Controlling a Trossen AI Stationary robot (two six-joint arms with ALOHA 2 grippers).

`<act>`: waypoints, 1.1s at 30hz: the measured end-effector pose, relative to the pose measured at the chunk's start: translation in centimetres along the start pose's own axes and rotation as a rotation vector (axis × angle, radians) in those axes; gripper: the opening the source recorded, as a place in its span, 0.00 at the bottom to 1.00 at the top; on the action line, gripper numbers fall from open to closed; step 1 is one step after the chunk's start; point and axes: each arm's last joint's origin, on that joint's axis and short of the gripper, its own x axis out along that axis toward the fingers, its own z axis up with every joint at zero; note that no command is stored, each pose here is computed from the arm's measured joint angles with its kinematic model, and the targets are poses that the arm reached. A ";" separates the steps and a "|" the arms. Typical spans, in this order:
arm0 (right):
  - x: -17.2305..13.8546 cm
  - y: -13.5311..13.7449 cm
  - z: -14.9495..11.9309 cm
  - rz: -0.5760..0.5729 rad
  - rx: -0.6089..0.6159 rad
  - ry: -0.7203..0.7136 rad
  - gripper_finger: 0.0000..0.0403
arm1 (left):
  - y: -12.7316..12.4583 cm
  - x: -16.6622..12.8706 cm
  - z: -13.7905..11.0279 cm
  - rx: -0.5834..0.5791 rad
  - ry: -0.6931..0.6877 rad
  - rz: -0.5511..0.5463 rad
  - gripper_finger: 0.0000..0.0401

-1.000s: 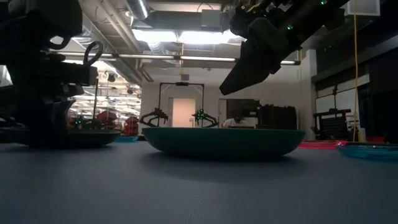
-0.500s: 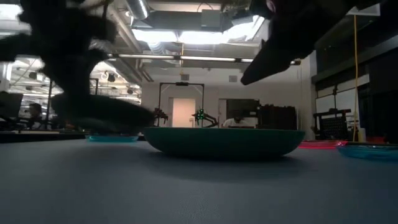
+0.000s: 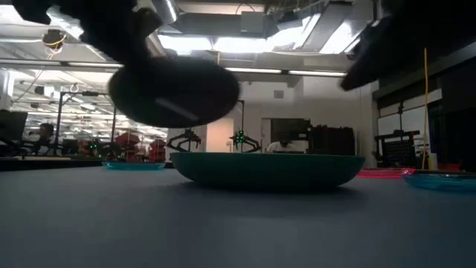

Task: Stack plastic plates
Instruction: Stack the black plate on top of the pink plate

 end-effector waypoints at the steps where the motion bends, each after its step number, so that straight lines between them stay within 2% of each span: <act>1: -0.2 0.4 -0.3 0.003 0.004 0.007 0.38 | -0.3 0.3 0.6 0.026 -0.014 -0.001 0.03; 5: -0.9 1.5 -1.4 -0.026 0.026 -0.002 0.38 | -1.5 2.1 2.6 0.113 -0.011 0.006 0.03; 16: -2.4 3.8 -3.1 -0.012 0.050 -0.043 0.38 | -3.8 7.4 7.0 0.210 0.028 0.019 0.04; 24: -2.9 4.5 -3.6 -0.011 0.052 -0.063 0.38 | -3.7 10.6 6.7 0.242 0.098 0.034 0.04; 33: -2.7 4.4 -3.8 -0.036 0.044 -0.066 0.38 | -3.5 11.1 7.0 0.205 0.070 -0.022 0.04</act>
